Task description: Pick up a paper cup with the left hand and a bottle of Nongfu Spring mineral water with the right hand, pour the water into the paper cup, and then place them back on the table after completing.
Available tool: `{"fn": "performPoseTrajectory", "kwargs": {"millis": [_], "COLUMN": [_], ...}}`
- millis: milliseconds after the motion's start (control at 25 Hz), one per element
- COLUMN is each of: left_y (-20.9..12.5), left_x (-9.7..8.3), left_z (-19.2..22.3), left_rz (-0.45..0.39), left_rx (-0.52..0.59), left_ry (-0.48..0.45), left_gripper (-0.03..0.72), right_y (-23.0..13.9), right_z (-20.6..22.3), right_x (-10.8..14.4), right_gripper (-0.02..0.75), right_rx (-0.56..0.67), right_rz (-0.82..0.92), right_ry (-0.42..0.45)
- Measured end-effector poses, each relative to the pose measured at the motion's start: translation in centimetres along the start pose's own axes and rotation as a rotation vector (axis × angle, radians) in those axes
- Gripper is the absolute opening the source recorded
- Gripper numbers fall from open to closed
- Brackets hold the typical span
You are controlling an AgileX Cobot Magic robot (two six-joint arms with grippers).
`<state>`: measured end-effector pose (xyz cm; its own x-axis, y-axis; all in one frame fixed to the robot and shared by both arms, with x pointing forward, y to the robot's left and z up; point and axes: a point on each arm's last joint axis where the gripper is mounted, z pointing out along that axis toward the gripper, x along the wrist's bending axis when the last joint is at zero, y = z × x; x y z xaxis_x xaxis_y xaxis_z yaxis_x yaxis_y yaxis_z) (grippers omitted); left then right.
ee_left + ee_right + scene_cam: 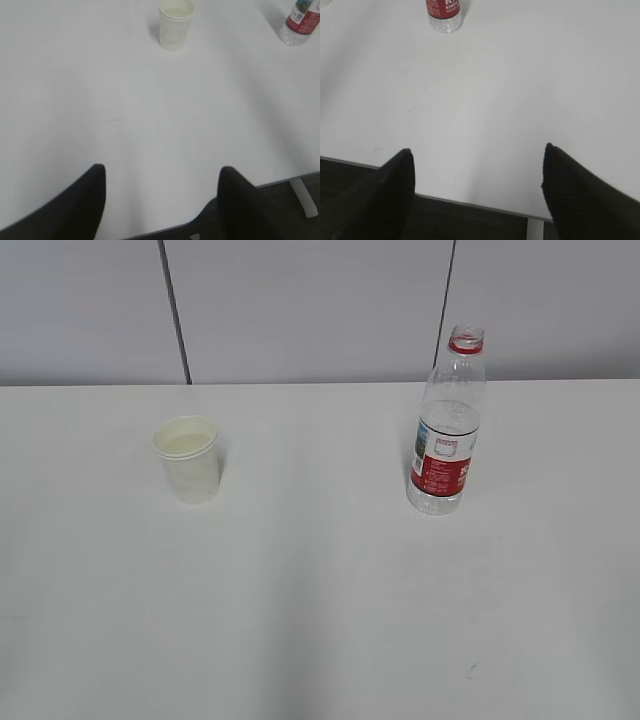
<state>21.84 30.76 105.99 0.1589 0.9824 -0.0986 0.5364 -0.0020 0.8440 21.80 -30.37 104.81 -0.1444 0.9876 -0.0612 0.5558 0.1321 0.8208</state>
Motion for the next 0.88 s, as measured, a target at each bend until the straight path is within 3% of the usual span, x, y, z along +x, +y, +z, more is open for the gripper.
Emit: {"fn": "performPoseTrajectory", "kwargs": {"millis": [280, 880], "left_y": [0.27, 0.28], "left_x": [-0.02, -0.03], "left_z": [0.95, 1.1], "left_rz": [0.003, 0.0], "left_rx": [-0.06, -0.068], "left_ry": [-0.004, -0.001], "left_gripper": [0.438, 0.438], "right_y": [0.2, 0.25], "right_z": [0.96, 1.01], "right_x": [0.01, -0.03], "right_gripper": [0.586, 0.586], "right_rx": [-0.05, -0.057], "right_rz": [-0.002, -0.005], "right_ry": [-0.004, -0.008]}}
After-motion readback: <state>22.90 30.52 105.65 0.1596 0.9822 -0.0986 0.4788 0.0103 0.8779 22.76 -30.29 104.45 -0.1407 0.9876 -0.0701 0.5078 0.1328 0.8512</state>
